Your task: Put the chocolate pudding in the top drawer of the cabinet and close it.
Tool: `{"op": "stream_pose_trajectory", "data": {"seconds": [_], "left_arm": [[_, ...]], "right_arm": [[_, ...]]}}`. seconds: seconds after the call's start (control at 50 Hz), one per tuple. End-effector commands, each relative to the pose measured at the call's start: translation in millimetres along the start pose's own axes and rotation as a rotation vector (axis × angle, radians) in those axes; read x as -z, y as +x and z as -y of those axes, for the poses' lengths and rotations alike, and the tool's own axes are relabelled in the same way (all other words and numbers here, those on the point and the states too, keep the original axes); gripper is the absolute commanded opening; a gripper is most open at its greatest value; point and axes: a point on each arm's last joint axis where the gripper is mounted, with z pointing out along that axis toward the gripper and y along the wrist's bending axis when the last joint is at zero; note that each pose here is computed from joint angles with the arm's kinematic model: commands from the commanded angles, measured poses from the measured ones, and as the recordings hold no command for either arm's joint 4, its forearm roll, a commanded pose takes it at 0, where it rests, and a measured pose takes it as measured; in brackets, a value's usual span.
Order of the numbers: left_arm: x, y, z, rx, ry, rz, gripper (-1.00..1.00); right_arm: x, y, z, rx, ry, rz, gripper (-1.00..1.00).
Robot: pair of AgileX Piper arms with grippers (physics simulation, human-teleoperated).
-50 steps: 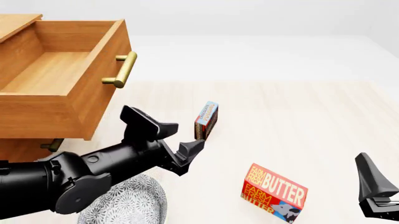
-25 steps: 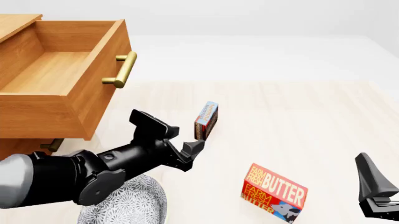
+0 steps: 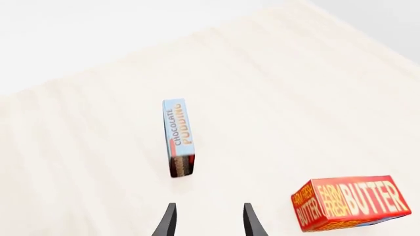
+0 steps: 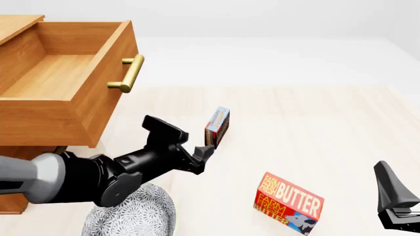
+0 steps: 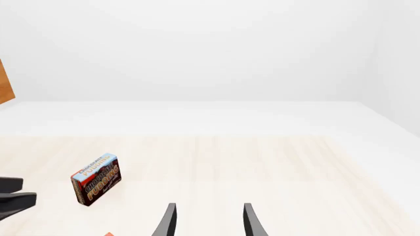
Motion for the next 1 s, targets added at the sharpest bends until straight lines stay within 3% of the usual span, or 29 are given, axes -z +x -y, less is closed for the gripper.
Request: {"op": "stream_pose_trajectory", "data": {"seconds": [0.02, 0.4, 1.0], "left_arm": [[-13.1, -0.6, 0.8, 0.000, 0.001, -0.007, 1.00], [-30.6, -6.7, -1.1, 0.019, -0.007, -0.014, 1.00], [-59.0, -2.0, -24.4, 0.075, -0.068, -0.033, 1.00]], "right_arm": [[0.0, 0.0, 0.0, 0.000, 0.000, 0.000, 1.00], [0.0, 0.0, 0.0, 0.000, 0.000, 0.000, 1.00], [0.0, 0.0, 0.0, 0.000, 0.000, 0.000, 1.00]]}}
